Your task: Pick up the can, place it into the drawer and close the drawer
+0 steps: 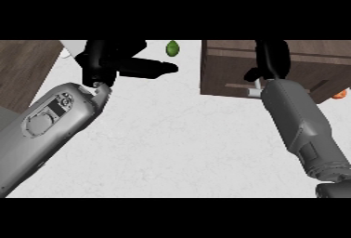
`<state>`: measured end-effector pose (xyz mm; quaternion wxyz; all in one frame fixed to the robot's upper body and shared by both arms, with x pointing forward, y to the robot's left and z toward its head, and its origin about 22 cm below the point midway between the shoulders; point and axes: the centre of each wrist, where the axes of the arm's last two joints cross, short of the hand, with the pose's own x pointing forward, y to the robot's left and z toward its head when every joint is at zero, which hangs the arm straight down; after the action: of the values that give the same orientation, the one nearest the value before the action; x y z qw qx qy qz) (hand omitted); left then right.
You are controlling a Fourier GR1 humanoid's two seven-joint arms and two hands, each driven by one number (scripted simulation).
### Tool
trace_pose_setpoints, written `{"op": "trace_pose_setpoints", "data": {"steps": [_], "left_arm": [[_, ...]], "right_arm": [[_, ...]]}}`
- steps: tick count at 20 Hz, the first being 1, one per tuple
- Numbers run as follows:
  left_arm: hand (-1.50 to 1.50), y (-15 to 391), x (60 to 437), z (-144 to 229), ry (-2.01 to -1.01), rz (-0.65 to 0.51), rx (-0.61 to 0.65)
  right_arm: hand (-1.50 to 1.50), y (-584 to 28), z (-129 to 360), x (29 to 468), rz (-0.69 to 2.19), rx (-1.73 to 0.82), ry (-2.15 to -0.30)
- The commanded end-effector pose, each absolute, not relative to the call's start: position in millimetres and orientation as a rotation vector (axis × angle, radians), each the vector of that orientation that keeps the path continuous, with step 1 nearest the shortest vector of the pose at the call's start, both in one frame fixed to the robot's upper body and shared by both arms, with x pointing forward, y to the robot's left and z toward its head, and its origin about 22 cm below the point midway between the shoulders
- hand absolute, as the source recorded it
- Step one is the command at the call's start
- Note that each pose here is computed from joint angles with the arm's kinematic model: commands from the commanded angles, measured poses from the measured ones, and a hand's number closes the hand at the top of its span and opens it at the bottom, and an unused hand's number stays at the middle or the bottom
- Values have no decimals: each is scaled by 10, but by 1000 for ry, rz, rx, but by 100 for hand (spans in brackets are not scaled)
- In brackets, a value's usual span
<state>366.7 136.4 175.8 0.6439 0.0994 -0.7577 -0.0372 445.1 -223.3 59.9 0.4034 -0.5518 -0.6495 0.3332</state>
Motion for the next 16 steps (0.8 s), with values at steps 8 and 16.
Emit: {"op": "trace_pose_setpoints", "data": {"steps": [8, 16], "left_arm": [[-150, 1556, 3515, 1746, -1732, -88, 223], [-150, 1619, 3515, 1556, -1731, -84, 238]], "right_arm": [[-150, -2115, 771, 4568, 809, -1314, -1705], [-150, -1767, 1049, 4658, 530, -1040, -1897]]}}
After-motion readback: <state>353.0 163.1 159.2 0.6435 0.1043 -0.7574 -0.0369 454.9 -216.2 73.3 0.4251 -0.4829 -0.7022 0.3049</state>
